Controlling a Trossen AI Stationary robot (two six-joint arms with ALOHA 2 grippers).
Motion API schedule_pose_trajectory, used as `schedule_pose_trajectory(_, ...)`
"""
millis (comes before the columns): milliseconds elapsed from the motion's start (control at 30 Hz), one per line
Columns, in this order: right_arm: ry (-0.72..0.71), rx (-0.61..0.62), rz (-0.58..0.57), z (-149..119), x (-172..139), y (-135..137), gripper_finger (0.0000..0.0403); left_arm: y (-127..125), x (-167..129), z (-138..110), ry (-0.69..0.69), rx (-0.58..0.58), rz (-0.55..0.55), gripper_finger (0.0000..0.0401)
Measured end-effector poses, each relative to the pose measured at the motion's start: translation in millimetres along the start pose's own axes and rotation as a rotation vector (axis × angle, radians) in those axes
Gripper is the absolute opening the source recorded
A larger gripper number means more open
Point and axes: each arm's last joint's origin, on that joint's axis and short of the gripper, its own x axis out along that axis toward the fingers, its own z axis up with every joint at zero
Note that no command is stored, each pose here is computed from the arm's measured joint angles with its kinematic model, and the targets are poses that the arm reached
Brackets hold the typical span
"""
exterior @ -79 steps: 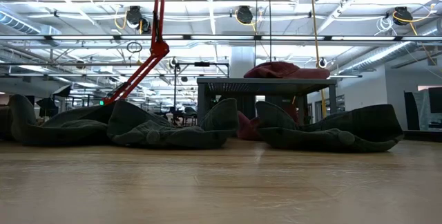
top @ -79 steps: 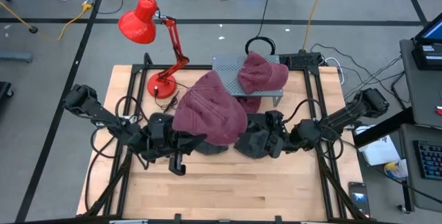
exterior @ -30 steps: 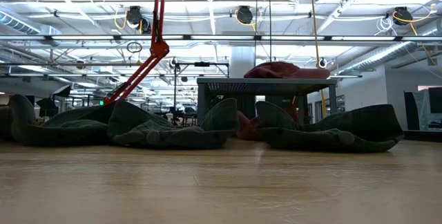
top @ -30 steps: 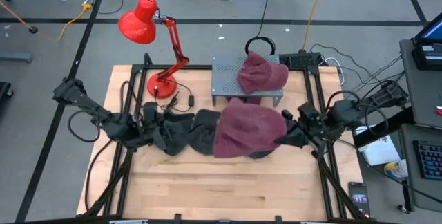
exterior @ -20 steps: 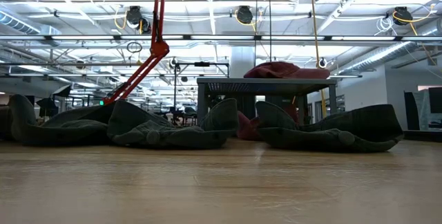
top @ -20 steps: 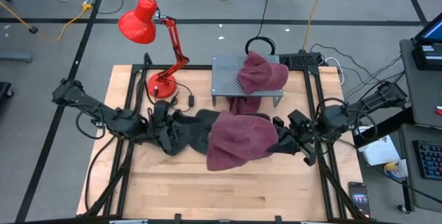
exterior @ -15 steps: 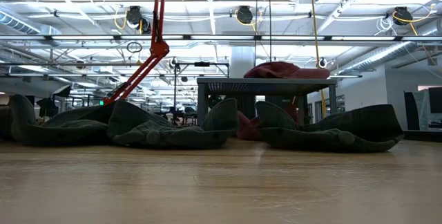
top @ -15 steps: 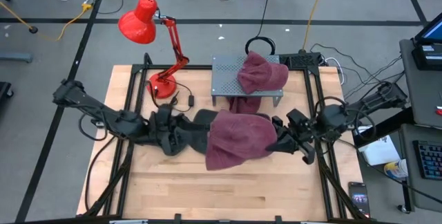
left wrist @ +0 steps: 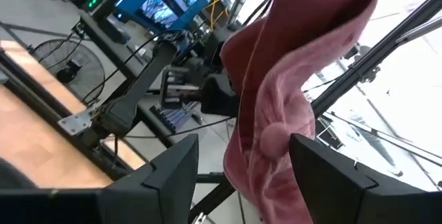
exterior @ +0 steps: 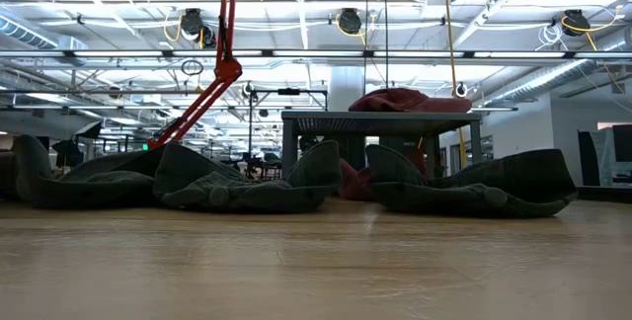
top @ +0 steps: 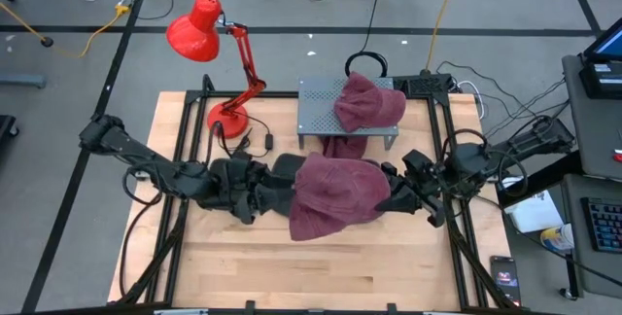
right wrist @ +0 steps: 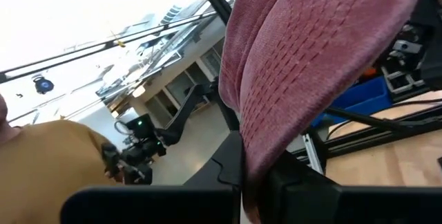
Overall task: Pick & Place hat
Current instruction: Stack the bottom red cap on the red cap on the shelf
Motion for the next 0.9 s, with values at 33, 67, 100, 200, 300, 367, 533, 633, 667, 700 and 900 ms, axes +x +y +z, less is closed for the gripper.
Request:
schedule_pose_trajectory(33, 0.002, 0.005, 0.000, -0.2, 0.0, 0.0, 0.0006, -0.8, 0.0, 1.0, -0.010, 0.003, -0.008, 0.0230)
schedule_pose_trajectory(67, 0.004, 0.009, -0.004, -0.5, 0.0, -0.2, 0.0006, -1.7, 0.0, 2.0, -0.019, -0.001, -0.017, 0.0230)
schedule_pose_trajectory(100, 0.004, 0.011, -0.007, -0.5, 0.0, -0.6, 0.0006, -2.4, 0.0, 2.6, -0.022, -0.006, -0.025, 0.0230)
schedule_pose_trajectory(200, -0.002, 0.016, -0.015, 1.1, -0.2, -2.5, 0.0006, -2.4, 0.3, 1.3, -0.003, -0.017, -0.038, 0.0230)
schedule_pose_trajectory(300, -0.003, 0.016, -0.016, 1.3, -0.3, -2.7, 0.0006, -0.5, 3.1, -3.4, 0.004, -0.022, -0.034, 0.0230)
schedule_pose_trajectory(367, -0.002, 0.017, -0.015, 1.1, -0.3, -2.6, 0.0006, -0.9, 3.0, -4.7, 0.013, -0.018, -0.031, 0.0228)
schedule_pose_trajectory(533, -0.002, 0.017, -0.014, 1.1, -0.3, -2.5, 0.0006, -6.9, 4.0, 0.6, -0.001, 0.005, -0.043, 0.0174)
schedule_pose_trajectory(633, -0.004, 0.017, -0.017, 1.2, -0.3, -2.5, 0.0007, -8.4, 4.3, 2.0, -0.005, 0.014, -0.048, 0.0114)
schedule_pose_trajectory(667, -0.003, 0.017, -0.018, 1.1, -0.3, -2.6, 0.0008, -8.4, 4.3, 1.8, -0.002, 0.014, -0.051, 0.0093)
schedule_pose_trajectory(700, -0.002, 0.017, -0.019, 1.0, -0.3, -2.7, 0.0009, -8.4, 4.3, 1.3, 0.009, 0.017, -0.057, 0.0070)
schedule_pose_trajectory(900, -0.002, 0.017, -0.024, 0.8, -0.3, -3.0, 0.0023, -8.9, 4.2, -0.2, 0.045, 0.017, -0.088, 0.0034)
